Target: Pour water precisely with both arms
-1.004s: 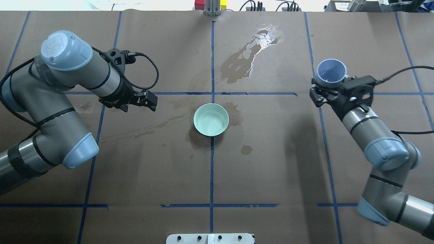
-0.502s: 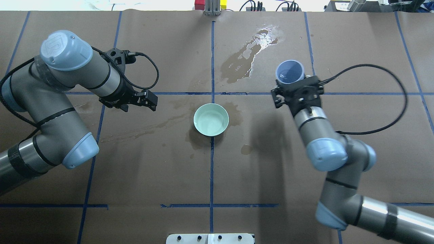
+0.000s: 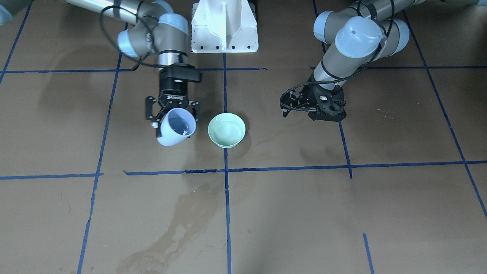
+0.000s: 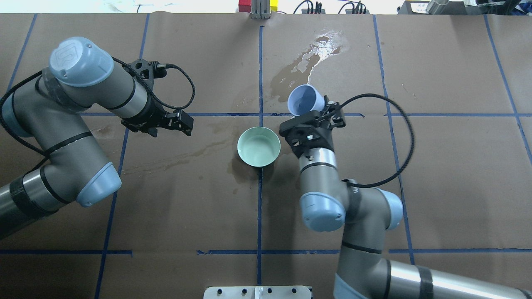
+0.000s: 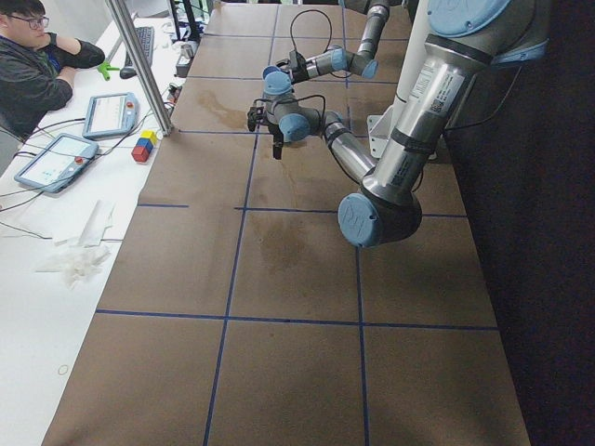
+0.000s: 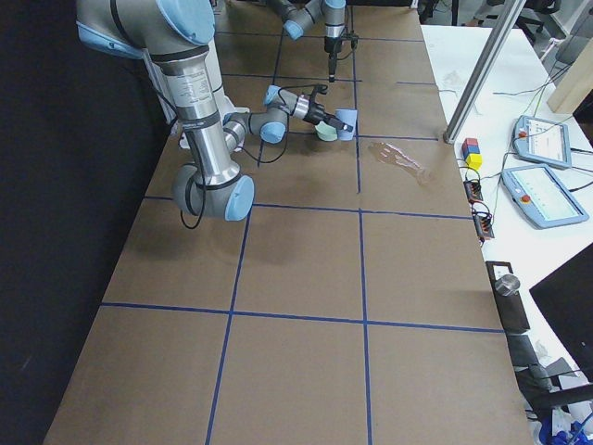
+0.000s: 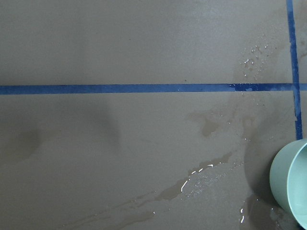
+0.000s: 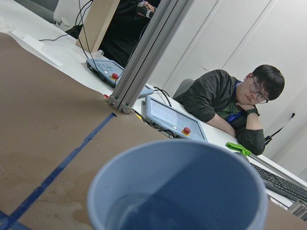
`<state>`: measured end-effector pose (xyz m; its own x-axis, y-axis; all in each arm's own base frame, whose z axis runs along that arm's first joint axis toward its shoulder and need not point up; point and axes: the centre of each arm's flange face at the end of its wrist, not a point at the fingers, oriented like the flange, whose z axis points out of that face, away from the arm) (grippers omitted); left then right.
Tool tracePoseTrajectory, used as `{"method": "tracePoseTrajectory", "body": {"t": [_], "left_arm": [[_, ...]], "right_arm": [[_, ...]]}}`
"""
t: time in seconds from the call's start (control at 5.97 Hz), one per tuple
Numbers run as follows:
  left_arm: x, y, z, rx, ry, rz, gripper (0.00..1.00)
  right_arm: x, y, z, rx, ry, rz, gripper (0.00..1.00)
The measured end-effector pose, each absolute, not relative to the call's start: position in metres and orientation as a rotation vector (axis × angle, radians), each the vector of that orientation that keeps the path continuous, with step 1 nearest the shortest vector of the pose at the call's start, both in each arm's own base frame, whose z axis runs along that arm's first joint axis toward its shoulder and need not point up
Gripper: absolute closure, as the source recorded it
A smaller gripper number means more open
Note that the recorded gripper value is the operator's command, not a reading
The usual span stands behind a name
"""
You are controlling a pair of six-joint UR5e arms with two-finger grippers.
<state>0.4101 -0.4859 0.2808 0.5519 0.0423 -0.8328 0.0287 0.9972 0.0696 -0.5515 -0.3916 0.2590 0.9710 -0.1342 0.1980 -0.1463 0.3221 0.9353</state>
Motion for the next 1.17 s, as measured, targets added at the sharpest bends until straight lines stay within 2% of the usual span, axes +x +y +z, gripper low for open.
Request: {"method": "tracePoseTrajectory", "body": {"t": [1.17], "left_arm": [[0.410,-0.486,0.281,0.077,0.987,0.009,0.00]], "right_arm": [[-0.600,-0.362,0.266,1.291,0.100,-0.279,1.00]]}}
